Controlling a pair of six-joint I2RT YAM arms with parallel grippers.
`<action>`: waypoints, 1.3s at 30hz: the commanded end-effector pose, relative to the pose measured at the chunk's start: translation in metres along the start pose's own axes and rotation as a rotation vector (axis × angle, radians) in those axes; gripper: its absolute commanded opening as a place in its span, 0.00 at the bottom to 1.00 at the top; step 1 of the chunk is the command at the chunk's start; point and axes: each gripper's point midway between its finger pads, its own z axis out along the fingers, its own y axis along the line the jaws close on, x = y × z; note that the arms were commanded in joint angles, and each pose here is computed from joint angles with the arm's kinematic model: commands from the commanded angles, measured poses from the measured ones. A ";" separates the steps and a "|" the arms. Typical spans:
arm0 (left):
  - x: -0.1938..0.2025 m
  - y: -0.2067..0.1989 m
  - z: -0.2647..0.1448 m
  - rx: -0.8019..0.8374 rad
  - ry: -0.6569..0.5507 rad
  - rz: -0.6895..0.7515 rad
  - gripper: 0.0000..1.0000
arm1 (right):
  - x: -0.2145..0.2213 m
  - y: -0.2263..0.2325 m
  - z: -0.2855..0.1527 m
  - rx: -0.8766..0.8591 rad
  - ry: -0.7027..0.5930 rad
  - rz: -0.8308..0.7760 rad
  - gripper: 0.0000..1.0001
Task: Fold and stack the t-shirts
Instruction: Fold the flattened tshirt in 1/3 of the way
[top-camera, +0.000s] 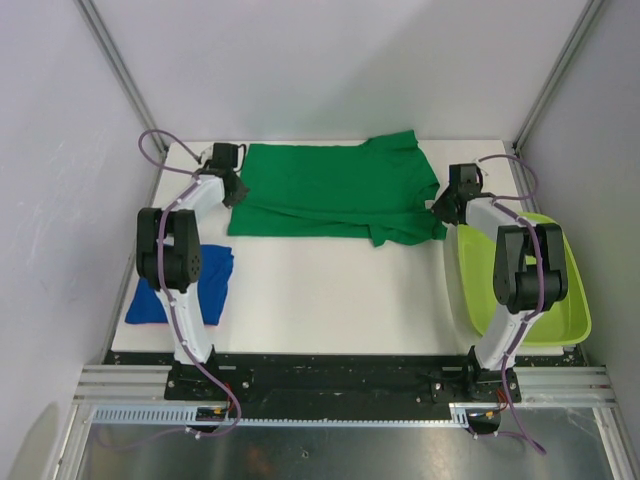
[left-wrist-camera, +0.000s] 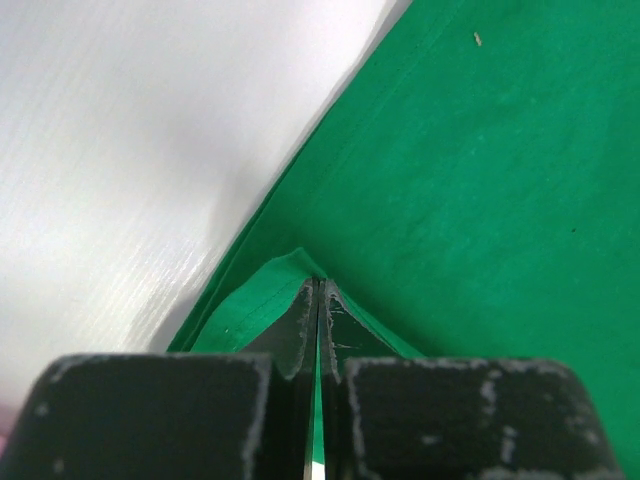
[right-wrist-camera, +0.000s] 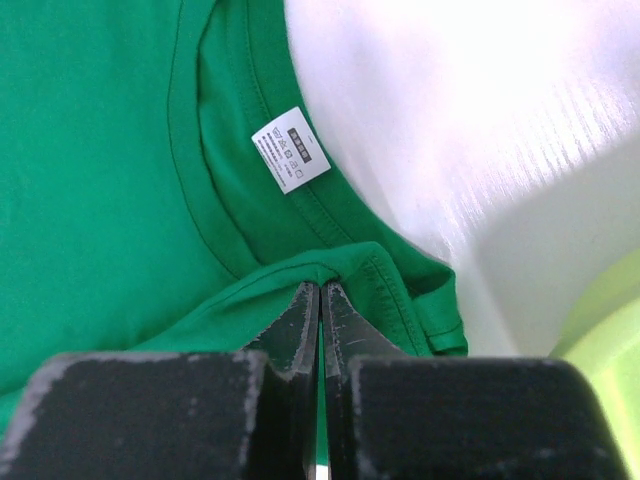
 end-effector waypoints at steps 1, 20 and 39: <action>-0.023 -0.010 -0.003 0.024 -0.050 0.004 0.00 | -0.029 0.016 0.001 -0.047 -0.076 0.036 0.00; -0.012 0.001 0.013 -0.027 -0.038 0.012 0.00 | -0.021 0.022 0.019 -0.096 -0.038 0.021 0.02; -0.009 -0.053 -0.057 0.311 0.035 0.133 0.67 | 0.008 0.036 -0.068 -0.097 0.016 -0.140 0.66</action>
